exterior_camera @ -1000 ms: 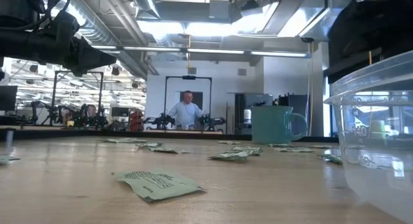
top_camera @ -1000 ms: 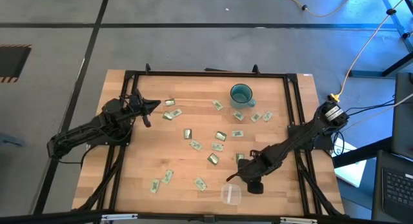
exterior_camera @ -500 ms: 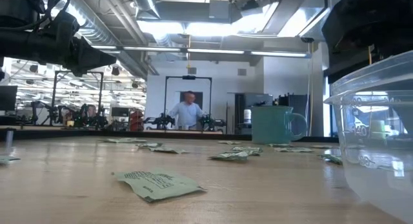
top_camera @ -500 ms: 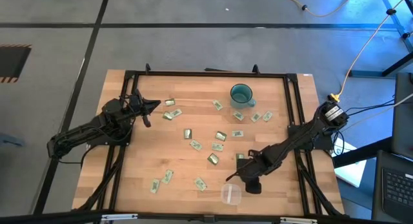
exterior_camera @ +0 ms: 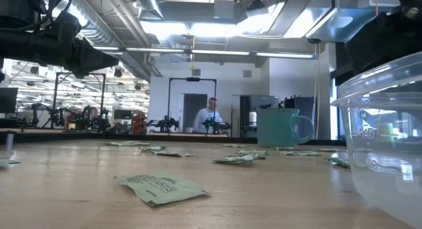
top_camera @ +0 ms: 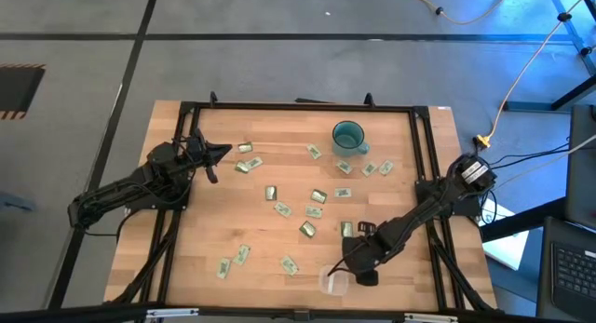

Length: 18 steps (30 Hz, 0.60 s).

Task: Pick and place items into bin
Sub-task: Put the green truvia packet into the transparent bin

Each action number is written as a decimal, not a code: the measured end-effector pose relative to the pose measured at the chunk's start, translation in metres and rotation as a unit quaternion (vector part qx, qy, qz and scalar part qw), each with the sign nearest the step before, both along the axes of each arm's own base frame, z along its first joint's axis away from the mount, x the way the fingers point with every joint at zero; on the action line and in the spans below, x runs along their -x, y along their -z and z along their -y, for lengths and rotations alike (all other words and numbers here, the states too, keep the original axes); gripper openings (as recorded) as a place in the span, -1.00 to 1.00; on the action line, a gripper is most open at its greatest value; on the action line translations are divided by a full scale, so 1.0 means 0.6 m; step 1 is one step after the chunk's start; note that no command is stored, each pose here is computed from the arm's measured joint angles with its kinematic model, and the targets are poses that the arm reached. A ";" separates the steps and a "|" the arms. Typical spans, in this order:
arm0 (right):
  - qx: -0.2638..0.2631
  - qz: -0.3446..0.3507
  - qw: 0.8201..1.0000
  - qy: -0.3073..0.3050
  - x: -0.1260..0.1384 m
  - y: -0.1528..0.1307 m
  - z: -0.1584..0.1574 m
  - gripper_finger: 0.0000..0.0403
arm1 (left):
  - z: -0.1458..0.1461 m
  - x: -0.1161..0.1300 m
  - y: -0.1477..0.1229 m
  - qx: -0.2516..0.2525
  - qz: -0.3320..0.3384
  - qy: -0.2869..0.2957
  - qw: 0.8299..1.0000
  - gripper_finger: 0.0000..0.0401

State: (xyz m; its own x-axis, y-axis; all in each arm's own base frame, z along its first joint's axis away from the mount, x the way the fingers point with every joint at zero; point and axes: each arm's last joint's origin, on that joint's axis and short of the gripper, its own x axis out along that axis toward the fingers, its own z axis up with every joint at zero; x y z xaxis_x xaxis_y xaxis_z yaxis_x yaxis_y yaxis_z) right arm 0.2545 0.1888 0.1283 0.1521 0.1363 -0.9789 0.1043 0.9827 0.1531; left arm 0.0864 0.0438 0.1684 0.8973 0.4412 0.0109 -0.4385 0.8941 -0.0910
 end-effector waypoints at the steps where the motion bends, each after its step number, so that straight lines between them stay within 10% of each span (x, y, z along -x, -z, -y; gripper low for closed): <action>1: 0.004 -0.005 1.000 0.000 0.001 0.004 0.000 -0.44 | 0.000 0.000 0.000 0.000 0.000 0.000 1.000 -0.94; 18: 0.002 -0.007 1.000 0.007 0.007 -0.021 0.003 -0.95 | 0.000 0.000 0.000 0.000 0.000 0.000 1.000 -0.95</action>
State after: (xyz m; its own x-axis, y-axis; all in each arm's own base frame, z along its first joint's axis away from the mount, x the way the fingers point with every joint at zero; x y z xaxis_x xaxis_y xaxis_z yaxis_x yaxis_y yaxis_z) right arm 0.2501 0.1868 0.1409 0.1396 0.1297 -0.9817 0.1204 0.9818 0.1469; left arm 0.0864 0.0439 0.1683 0.8971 0.4417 0.0104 -0.4390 0.8939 -0.0911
